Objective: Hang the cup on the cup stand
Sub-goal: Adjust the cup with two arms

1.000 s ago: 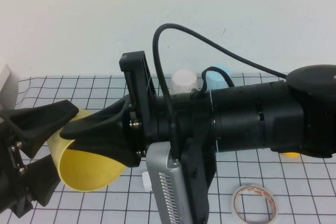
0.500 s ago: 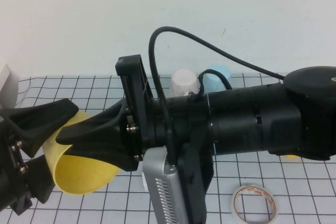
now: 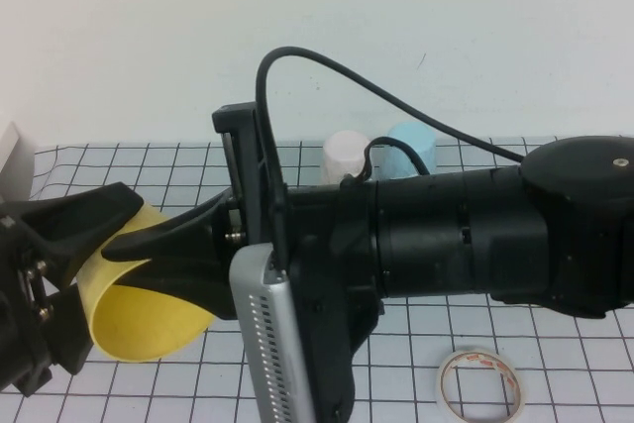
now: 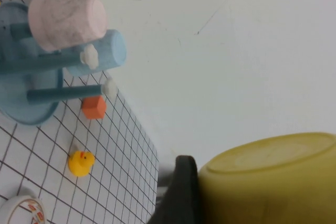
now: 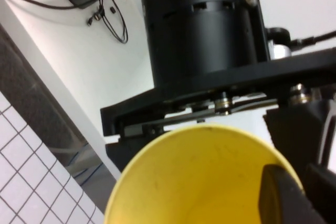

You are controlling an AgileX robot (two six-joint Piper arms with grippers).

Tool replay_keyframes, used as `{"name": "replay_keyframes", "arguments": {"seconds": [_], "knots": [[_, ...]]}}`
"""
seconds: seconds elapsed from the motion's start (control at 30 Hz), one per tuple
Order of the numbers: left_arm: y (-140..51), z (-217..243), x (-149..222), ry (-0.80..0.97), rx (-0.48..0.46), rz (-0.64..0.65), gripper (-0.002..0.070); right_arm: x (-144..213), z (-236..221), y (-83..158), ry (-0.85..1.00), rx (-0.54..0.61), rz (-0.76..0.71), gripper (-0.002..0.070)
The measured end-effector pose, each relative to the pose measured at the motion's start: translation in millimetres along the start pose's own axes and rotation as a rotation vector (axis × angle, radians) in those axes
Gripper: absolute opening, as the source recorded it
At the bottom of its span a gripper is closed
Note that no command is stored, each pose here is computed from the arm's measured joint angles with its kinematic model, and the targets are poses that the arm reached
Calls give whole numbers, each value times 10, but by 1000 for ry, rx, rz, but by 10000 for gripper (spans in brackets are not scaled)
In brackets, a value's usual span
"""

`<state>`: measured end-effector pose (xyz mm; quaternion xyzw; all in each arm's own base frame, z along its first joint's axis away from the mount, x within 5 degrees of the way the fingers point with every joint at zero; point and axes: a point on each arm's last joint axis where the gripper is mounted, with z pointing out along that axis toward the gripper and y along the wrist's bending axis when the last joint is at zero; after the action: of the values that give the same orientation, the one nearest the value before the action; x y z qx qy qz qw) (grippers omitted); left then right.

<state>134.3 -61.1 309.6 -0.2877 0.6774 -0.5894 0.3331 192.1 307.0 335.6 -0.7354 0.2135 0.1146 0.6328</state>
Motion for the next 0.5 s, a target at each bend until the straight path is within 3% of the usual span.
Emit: {"name": "replay_keyframes", "arguments": {"seconds": [0.33,0.43,0.5], "knots": [[8,0,-24,-28,-9,2,598,26,2,-4,32,8,97,72],[10,0,-33,-37,-12,2,587,34,2,-7,41,11,124,116],[8,0,-25,-29,-9,7,569,94,9,-4,87,21,144,188]]}}
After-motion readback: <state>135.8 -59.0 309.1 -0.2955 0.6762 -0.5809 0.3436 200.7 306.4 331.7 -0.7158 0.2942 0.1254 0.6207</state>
